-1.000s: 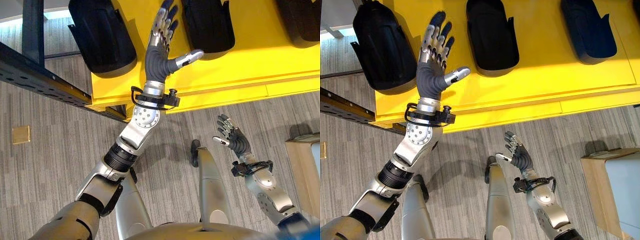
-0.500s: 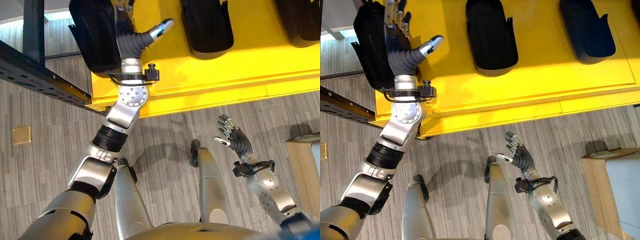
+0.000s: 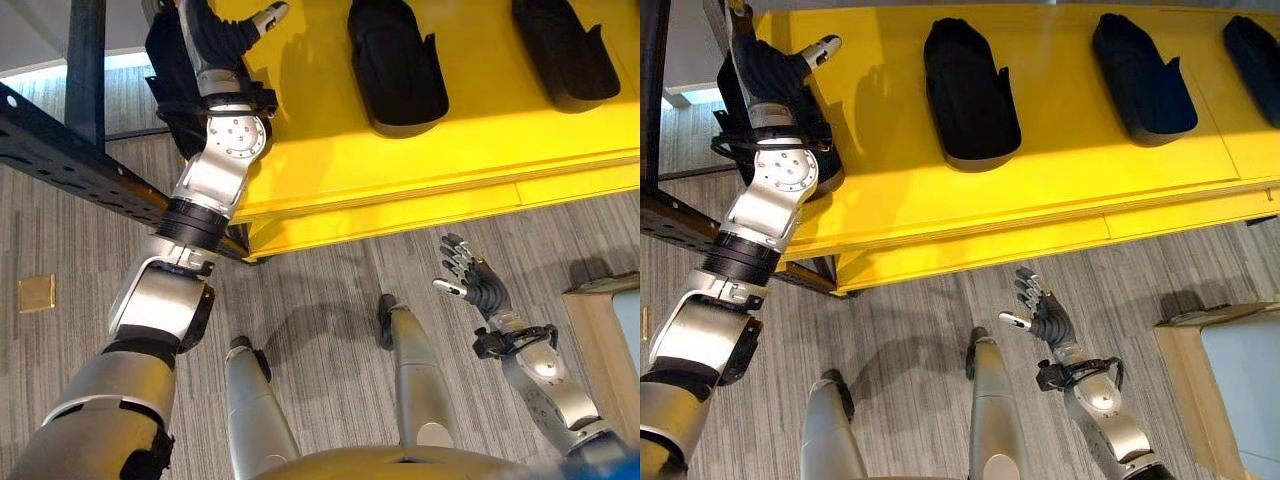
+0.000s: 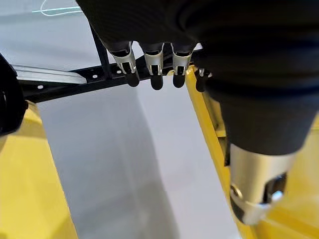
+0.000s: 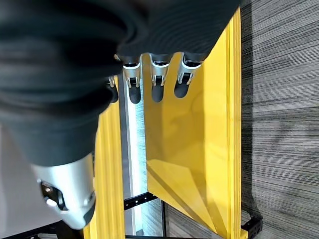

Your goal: Move parts from the plastic box to the shelf.

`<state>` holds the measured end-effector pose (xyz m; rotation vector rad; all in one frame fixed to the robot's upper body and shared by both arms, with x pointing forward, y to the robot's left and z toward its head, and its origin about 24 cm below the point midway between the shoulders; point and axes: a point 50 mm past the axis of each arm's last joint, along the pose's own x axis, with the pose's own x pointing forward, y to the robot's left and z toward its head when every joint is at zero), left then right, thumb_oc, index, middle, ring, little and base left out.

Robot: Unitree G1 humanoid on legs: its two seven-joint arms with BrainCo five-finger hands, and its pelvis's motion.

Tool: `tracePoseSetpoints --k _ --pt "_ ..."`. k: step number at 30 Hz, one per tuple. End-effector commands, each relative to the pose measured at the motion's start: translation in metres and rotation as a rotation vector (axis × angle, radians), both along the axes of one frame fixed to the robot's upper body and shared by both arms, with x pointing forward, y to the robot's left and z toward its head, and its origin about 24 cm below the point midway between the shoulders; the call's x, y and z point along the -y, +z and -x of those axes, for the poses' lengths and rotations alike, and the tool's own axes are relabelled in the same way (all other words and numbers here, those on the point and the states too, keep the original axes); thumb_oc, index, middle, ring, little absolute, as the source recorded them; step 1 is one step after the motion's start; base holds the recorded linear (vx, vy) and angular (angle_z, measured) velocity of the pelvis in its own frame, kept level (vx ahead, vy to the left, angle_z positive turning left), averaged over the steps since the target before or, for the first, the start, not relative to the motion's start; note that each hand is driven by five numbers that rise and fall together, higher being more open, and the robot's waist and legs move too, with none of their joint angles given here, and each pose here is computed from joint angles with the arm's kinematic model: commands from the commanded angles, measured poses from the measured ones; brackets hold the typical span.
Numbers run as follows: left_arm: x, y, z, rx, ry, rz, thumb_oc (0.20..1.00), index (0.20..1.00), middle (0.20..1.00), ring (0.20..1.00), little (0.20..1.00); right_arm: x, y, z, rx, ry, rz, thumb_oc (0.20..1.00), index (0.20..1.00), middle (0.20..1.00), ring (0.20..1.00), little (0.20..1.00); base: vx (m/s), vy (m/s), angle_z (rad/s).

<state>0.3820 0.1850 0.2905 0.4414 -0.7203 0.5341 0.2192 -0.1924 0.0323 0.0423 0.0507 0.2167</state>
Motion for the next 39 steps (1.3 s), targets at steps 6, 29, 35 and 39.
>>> tracePoseSetpoints --k 6,29,35,39 --pt "-0.013 0.034 -0.008 0.0 0.065 -0.014 1.0 1.0 1.0 1.0 1.0 0.013 0.019 0.0 0.062 0.029 0.045 1.0 1.0 1.0 1.0 1.0 0.0 0.002 -0.01" --pt "-0.036 0.02 -0.03 -0.255 0.044 0.19 1.0 1.0 1.0 1.0 1.0 0.015 0.006 0.007 -0.024 0.052 0.052 1.0 1.0 1.0 1.0 1.0 0.0 0.0 0.0" --pt "-0.056 0.016 -0.028 -0.307 0.132 0.187 1.0 1.0 1.0 1.0 1.0 0.019 0.006 0.009 -0.033 0.049 0.053 1.0 1.0 1.0 1.0 1.0 0.0 0.0 0.0" --pt "-0.067 0.015 -0.027 -0.343 0.189 0.149 1.0 1.0 1.0 1.0 1.0 0.021 0.006 0.01 -0.037 0.047 0.051 1.0 1.0 1.0 1.0 1.0 0.0 0.0 0.0"
